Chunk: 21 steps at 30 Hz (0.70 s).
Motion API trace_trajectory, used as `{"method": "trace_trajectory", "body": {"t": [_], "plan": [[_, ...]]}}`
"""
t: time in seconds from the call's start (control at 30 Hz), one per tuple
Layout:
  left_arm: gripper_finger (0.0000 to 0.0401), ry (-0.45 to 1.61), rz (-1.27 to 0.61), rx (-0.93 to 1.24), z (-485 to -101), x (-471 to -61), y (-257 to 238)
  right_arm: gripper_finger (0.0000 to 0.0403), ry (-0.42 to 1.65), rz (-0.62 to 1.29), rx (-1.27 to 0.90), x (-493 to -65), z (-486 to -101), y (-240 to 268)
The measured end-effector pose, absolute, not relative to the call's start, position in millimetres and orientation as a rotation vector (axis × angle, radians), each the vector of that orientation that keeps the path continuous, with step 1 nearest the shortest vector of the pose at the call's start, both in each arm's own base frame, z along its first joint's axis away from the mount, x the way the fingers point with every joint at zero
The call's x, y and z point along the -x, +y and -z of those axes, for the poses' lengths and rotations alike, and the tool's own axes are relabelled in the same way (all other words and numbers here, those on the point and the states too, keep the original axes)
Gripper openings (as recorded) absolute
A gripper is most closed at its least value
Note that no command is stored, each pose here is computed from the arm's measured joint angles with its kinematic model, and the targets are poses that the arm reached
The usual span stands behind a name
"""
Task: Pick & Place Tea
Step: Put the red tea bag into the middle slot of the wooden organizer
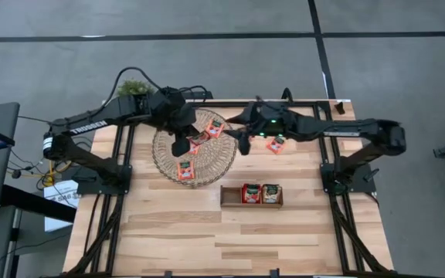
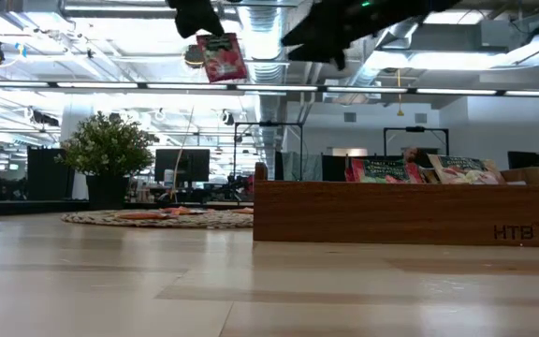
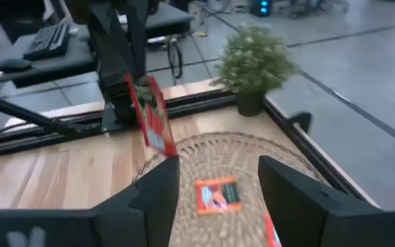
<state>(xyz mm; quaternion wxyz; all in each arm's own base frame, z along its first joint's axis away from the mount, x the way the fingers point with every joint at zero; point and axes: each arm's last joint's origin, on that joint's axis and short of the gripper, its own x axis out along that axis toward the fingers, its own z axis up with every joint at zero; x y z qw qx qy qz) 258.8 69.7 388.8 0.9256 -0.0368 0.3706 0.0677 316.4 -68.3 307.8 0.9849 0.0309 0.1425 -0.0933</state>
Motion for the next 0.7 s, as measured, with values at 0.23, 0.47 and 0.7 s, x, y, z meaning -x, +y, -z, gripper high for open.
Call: {"method": "trace_trajectory", "body": {"t": [0.23, 0.47, 0.7], "plan": [[0.0000, 0.778, -0.123, 0.082, -384.0, -265.6, 65.6, 0.0208, 0.293, 0.104, -0.024, -354.4, -308.6, -74.2], [0.0000, 0.790, -0.117, 0.080, -382.5, -266.6, 64.1, 0.0210, 0.336, 0.074, 0.001, -368.8, -312.6, -77.9], [0.0000, 0.927, -0.163, 0.101, -374.0, -256.7, 63.0, 0.0210, 0.412, 0.076, -0.014, -364.7, -307.9, -79.5]]}}
